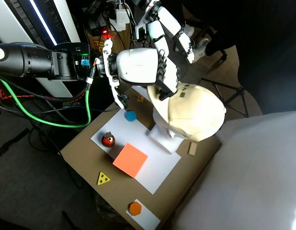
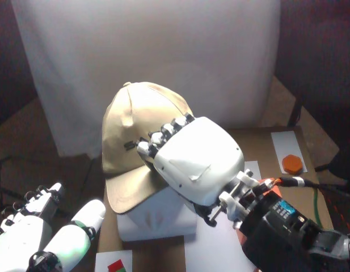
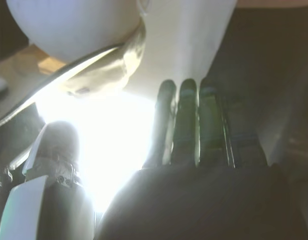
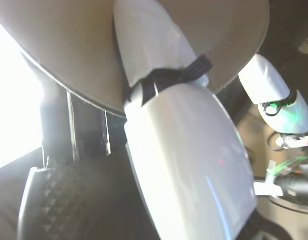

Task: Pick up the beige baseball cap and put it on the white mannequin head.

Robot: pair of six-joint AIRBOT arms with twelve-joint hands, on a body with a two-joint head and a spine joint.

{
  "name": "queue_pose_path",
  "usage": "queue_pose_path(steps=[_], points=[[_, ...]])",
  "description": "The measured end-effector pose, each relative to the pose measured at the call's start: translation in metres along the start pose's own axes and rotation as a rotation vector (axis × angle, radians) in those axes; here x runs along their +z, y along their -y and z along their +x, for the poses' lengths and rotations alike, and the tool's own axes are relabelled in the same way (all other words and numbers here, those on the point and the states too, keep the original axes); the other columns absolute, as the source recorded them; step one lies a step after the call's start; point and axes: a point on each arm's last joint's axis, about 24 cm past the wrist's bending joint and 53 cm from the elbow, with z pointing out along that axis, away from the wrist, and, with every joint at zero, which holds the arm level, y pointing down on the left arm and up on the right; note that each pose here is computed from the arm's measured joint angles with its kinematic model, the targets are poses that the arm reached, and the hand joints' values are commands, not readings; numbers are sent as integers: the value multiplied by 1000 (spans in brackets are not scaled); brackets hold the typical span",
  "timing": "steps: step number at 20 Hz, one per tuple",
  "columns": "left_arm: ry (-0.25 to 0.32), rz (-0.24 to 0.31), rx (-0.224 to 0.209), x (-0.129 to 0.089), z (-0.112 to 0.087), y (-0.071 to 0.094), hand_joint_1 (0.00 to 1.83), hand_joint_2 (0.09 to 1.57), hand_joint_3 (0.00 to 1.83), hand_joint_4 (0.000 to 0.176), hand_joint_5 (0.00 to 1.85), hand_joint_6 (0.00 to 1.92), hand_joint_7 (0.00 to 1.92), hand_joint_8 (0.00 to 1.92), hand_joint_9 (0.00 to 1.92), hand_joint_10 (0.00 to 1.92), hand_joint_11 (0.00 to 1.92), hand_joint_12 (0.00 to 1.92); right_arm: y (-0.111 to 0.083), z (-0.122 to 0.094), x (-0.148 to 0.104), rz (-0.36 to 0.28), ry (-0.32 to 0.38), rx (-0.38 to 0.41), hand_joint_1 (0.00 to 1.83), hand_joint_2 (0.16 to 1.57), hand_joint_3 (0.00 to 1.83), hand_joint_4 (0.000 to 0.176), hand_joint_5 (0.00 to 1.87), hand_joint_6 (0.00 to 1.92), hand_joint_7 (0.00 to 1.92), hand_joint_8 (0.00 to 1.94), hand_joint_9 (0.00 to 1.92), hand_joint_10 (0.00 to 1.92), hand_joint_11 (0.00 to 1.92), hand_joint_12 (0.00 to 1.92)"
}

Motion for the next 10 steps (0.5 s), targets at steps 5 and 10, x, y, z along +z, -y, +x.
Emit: queue_pose_path(steps=[5,10], points=[[6,4,0,-1,-2,-1,0,1180,1,0,180,6,142,5,112,1,0,378,-2,18,-1,-9,-58,20,1371,1142,1,0,824,1032,953,1011,905,1357,945,1386],[-5,23,8,-2,0,3,0,1180,0,0,184,2,146,2,131,3,0,487,-5,38,-15,-10,-113,15,1370,1141,0,0,842,1022,957,1004,891,1370,915,1394]])
